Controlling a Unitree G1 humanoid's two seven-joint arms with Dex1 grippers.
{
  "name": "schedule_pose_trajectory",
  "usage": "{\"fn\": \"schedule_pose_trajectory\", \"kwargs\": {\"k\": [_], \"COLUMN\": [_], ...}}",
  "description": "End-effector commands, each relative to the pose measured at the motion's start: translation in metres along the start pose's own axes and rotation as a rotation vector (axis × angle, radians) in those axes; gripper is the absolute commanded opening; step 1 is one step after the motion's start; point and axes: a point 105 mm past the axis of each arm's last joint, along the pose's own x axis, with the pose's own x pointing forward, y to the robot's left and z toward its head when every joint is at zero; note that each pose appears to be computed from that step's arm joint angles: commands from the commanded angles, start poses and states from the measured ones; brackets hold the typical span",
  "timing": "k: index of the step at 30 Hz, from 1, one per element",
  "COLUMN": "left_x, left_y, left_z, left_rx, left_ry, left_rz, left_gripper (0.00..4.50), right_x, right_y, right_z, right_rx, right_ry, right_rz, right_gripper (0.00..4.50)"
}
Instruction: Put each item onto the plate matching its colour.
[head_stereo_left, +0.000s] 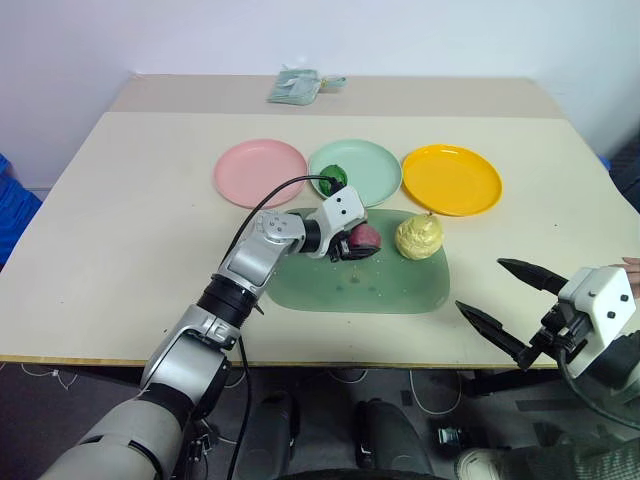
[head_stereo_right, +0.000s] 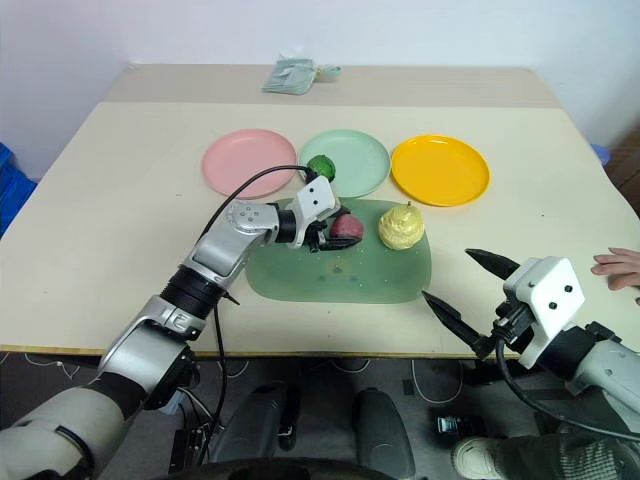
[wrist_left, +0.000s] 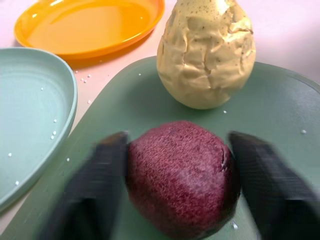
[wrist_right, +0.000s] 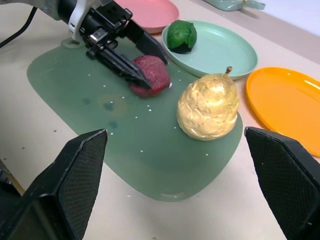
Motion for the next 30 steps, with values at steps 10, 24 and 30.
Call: {"fn": "schedule_pose_trajectory", "kwargs": {"k": [10,24,30], "left_x": [-0.024,-0.121,-0.112], "left_y": [0.037,0.158,0.161], "left_z": [0.03,0.003,-0.018], "left_rx": [-0.174,-0.326,-0.36], "left_ry": [-0.177,-0.201,-0.157], "left_rz": [0.214,1.25,1.282], "left_gripper": [2.7,2.7,2.7], "right_x": [0.009,0.035,0.05], "right_y": [-0.002,-0.01,-0.01], "right_z": [0.016,0.027,0.035], "right_rx": [-0.059,-0.099,-0.116], "right_ry": [-0.045,-0.14,-0.193], "right_rz": [0.032,0.067,0.087], "right_gripper": [4.5,4.5,4.5]}}
